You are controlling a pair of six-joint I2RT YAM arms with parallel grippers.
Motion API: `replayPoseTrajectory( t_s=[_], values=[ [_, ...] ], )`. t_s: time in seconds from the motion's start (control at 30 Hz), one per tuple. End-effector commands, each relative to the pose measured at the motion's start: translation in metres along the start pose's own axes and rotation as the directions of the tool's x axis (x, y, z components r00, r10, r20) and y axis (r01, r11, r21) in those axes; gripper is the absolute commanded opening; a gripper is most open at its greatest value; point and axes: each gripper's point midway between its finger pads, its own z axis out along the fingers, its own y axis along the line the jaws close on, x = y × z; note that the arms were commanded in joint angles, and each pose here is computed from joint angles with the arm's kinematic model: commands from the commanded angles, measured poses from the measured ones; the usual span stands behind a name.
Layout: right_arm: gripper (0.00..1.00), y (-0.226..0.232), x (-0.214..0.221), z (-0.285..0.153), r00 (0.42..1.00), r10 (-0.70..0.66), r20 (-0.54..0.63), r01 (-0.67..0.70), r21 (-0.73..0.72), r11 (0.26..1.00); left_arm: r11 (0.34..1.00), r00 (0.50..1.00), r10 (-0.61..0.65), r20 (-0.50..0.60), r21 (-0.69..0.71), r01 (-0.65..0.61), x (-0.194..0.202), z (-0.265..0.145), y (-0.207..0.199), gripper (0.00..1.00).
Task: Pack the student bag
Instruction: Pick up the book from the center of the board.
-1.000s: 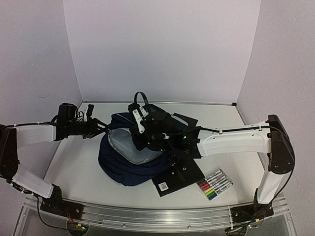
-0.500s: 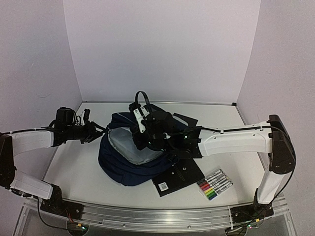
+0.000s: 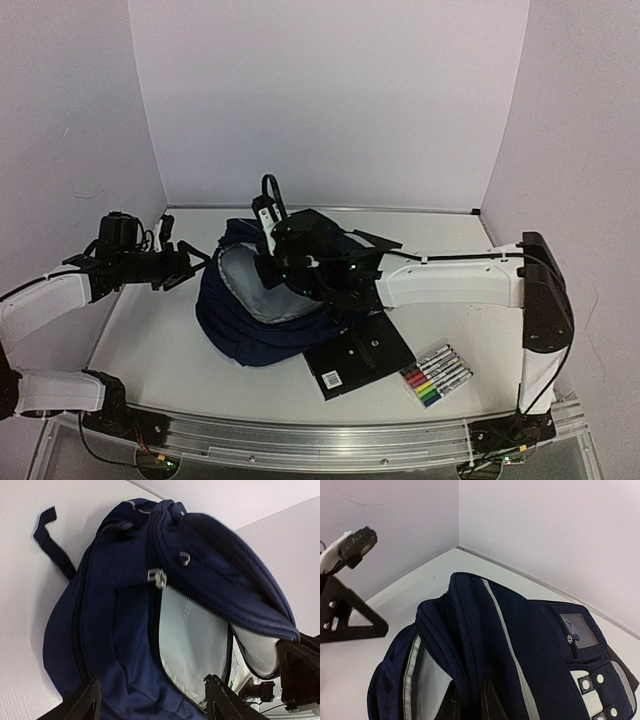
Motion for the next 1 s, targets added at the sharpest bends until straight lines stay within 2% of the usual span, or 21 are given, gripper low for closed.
replayPoseTrajectory(
  t_s=[0.0,0.17,0.2,0.23,0.33,0.4,0.43,0.5,0.57,0.67,0.8,0.97],
  values=[
    [0.00,-0.031,-0.046,0.031,0.978,0.135,0.160,-0.155,0.119,0.981,0.997,0.997,-0.075,0.014,-0.035,0.075,0.003,-0.004,0.007,0.73],
    [0.00,-0.023,-0.050,0.062,0.975,0.141,0.171,-0.157,0.085,0.984,0.990,0.990,-0.140,0.015,-0.007,0.141,0.011,0.000,0.011,0.76],
    [0.01,-0.019,-0.053,0.063,0.976,0.136,0.171,-0.150,0.071,0.986,0.988,0.988,-0.152,0.013,-0.006,0.152,0.013,0.002,0.012,0.76],
    [0.08,-0.015,-0.059,0.062,0.976,0.133,0.172,-0.143,0.049,0.989,0.986,0.986,-0.164,0.007,-0.007,0.164,0.015,0.004,0.014,0.77],
    [0.51,-0.005,-0.080,0.049,0.977,0.132,0.169,-0.129,-0.030,0.991,0.983,0.983,-0.184,-0.021,0.016,0.184,0.019,0.010,0.013,0.77],
    [0.74,-0.006,-0.088,0.035,0.978,0.139,0.152,-0.132,-0.058,0.990,0.983,0.983,-0.179,-0.039,0.038,0.180,0.023,0.013,0.006,0.77],
    [0.84,-0.009,-0.089,0.027,0.980,0.142,0.138,-0.134,-0.064,0.989,0.984,0.984,-0.172,-0.050,0.042,0.174,0.026,0.016,0.002,0.76],
    [0.97,-0.017,-0.088,0.008,0.982,0.154,0.112,-0.147,-0.066,0.987,0.985,0.983,-0.167,-0.080,0.039,0.170,0.037,0.022,-0.006,0.76],
    [0.98,-0.032,-0.094,-0.019,0.979,0.178,0.096,-0.173,-0.058,0.983,0.984,0.979,-0.171,-0.111,0.032,0.175,0.051,0.030,-0.013,0.75],
    [0.98,-0.061,-0.073,-0.044,0.976,0.217,0.021,-0.217,-0.007,0.976,0.982,0.972,-0.183,-0.146,0.019,0.188,0.076,0.042,-0.026,0.73],
    [0.98,-0.106,-0.022,-0.069,0.951,0.294,-0.095,-0.287,0.077,0.955,0.980,0.969,-0.196,-0.150,0.009,0.199,0.100,0.051,-0.046,0.72],
    [0.98,-0.157,0.051,-0.092,0.871,0.438,-0.224,-0.414,0.147,0.898,0.974,0.959,-0.219,-0.180,0.011,0.225,0.132,0.070,-0.075,0.72]
  ],
)
